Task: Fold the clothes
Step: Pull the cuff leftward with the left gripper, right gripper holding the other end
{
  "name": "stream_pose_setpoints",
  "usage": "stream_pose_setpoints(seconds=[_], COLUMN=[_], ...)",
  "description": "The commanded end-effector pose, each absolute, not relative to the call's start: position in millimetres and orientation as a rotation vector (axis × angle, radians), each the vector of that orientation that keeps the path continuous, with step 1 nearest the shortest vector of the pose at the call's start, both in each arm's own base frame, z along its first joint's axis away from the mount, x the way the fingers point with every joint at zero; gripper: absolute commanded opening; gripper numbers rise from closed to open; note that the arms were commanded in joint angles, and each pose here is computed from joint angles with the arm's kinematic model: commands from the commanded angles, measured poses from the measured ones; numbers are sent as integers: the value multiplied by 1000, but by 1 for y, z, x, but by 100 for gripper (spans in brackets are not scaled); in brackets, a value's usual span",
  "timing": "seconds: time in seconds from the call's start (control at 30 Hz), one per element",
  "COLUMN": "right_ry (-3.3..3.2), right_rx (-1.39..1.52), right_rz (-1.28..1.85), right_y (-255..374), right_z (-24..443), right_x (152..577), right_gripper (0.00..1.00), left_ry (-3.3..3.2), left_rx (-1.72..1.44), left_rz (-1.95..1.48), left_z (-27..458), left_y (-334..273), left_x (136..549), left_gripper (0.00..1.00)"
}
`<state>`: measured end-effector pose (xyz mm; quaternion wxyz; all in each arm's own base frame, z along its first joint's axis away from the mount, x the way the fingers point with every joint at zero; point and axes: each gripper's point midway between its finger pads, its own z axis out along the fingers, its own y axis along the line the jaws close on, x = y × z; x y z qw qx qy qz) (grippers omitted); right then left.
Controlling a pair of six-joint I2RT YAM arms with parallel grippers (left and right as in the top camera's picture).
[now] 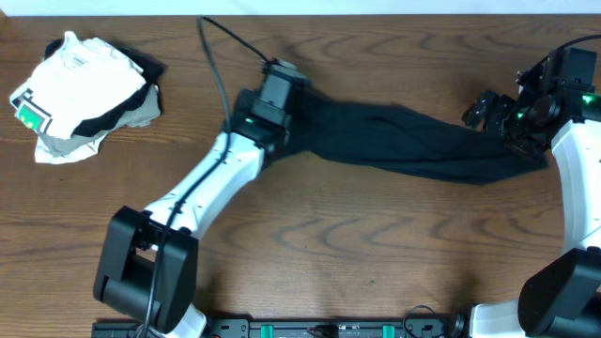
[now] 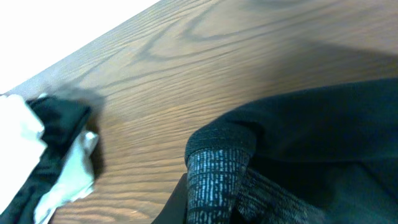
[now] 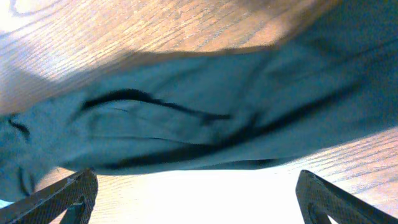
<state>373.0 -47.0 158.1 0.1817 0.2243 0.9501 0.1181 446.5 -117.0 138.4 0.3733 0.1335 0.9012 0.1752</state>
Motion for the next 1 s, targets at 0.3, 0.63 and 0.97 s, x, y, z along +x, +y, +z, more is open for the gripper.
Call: stream_pose_setpoints(seconds=[0.3,0.63,0.97], right_ry=[2722,2749,2751], right_rx=[588,537,526], right_rz=[350,359,339], right_y=[-32,-16,-15], right_z=[155,154,153], right_x=[369,367,367], right_gripper=[99,99,99], left_ry=[2302,2347,2594], left_rx=[126,-214,-49], left_rz=[492,528,56], left_z=[150,144,116], left_y=[-43,40,-49], left_x=[470,461,422], left_gripper=[40,68,75])
